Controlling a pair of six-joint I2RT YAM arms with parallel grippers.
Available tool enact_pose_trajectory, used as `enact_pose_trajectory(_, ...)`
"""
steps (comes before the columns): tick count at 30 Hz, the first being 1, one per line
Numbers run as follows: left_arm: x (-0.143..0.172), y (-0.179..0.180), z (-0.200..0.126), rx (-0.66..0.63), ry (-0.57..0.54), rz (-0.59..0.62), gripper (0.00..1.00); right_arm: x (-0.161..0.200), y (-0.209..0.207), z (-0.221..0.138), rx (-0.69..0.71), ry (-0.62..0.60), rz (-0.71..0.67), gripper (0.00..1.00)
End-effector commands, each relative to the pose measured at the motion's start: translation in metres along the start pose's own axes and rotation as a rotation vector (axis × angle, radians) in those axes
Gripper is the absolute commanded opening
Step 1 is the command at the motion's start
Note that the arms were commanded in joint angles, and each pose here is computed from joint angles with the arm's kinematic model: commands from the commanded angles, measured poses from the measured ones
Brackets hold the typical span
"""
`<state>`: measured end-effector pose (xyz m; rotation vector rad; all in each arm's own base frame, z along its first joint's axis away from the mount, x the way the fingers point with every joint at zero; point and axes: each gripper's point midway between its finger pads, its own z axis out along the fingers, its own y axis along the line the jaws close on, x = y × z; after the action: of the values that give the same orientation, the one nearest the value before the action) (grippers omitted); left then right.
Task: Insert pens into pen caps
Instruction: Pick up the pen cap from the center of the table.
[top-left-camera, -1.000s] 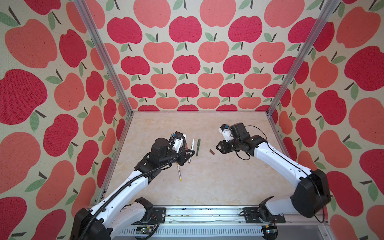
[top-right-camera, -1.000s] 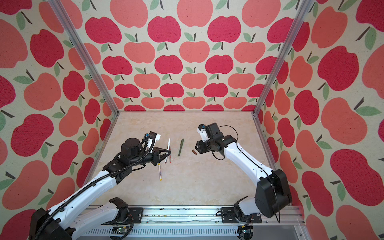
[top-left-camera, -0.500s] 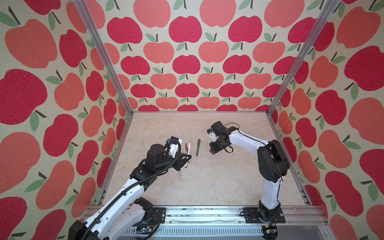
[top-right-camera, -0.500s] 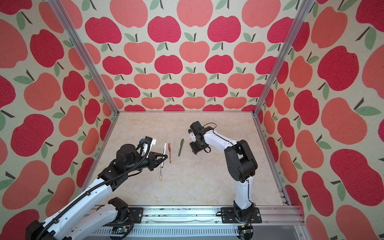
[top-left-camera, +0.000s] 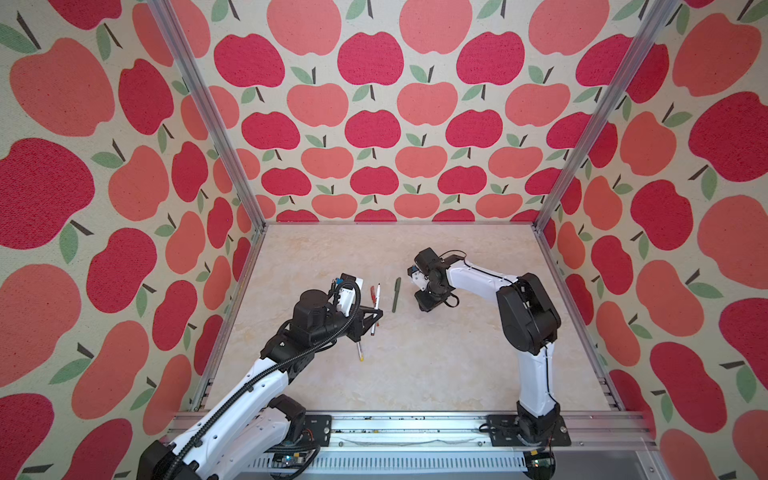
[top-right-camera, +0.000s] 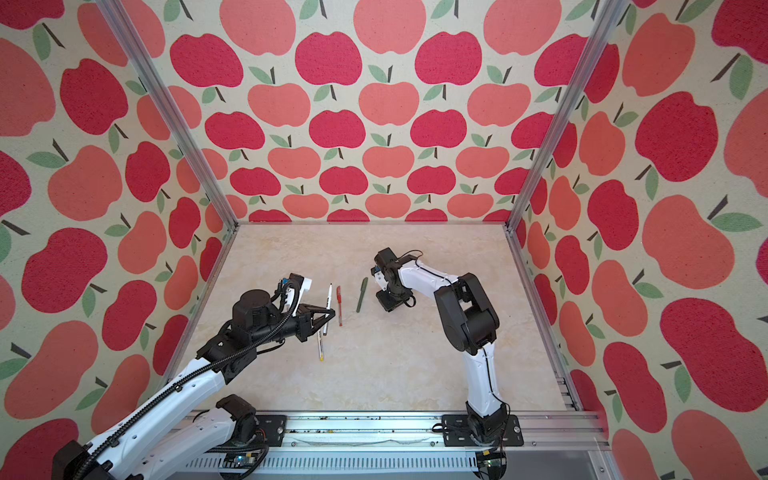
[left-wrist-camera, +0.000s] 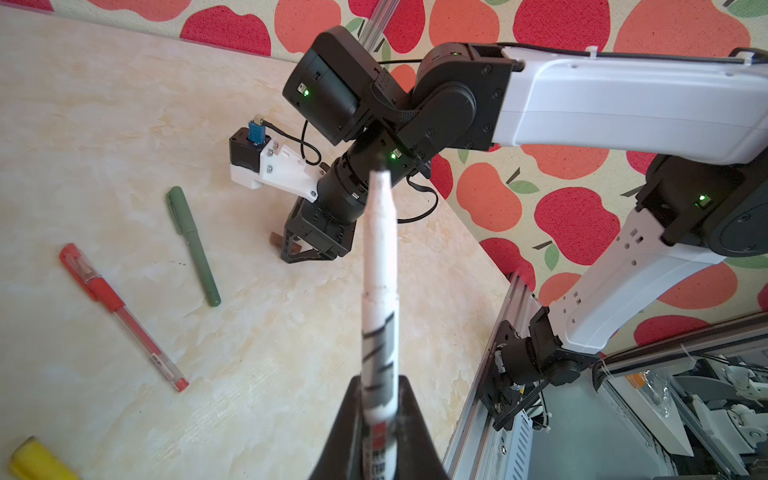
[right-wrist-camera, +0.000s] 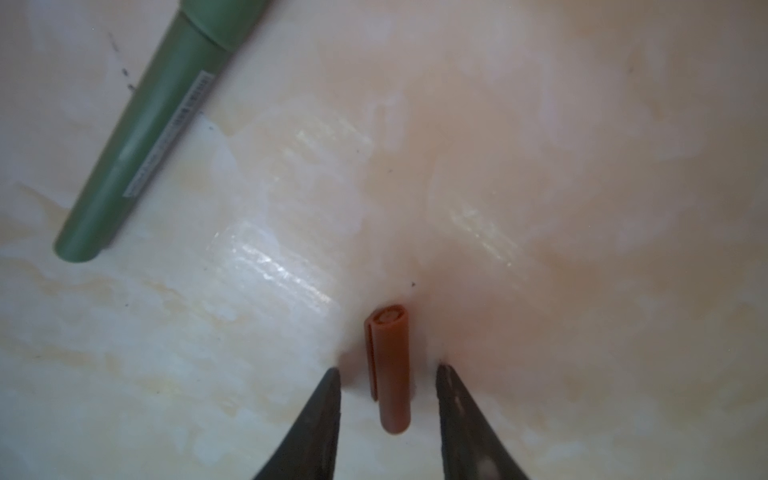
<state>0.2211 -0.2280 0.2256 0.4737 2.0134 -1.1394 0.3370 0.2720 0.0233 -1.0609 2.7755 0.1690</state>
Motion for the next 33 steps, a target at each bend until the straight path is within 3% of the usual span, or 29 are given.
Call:
enact_pose_trajectory(1, -0.012, -0.009, 0.001, 0.038, -0.020, 0.013, 0.00, 0.006, 0.007, 0.008, -0.006, 0.047, -0.041, 0.38)
enact_pose_trajectory(8, -0.016, -0.010, 0.004, 0.049, -0.019, 0.007, 0.00, 0.012, 0.008, 0.020, 0.010, 0.080, -0.058, 0.34)
enact_pose_trajectory(17, -0.018, -0.011, 0.006, 0.049, -0.020, 0.003, 0.00, 0.009, 0.014, 0.019, -0.026, 0.054, -0.037, 0.20)
enact_pose_trajectory(24, -0.015, -0.011, 0.020, 0.066, -0.002, -0.010, 0.00, -0.011, 0.020, -0.010, -0.105, -0.085, 0.044, 0.12)
enact_pose_trajectory(33, -0.011, -0.008, 0.034, 0.075, 0.023, -0.022, 0.00, -0.029, 0.024, -0.062, -0.276, -0.291, 0.173, 0.10)
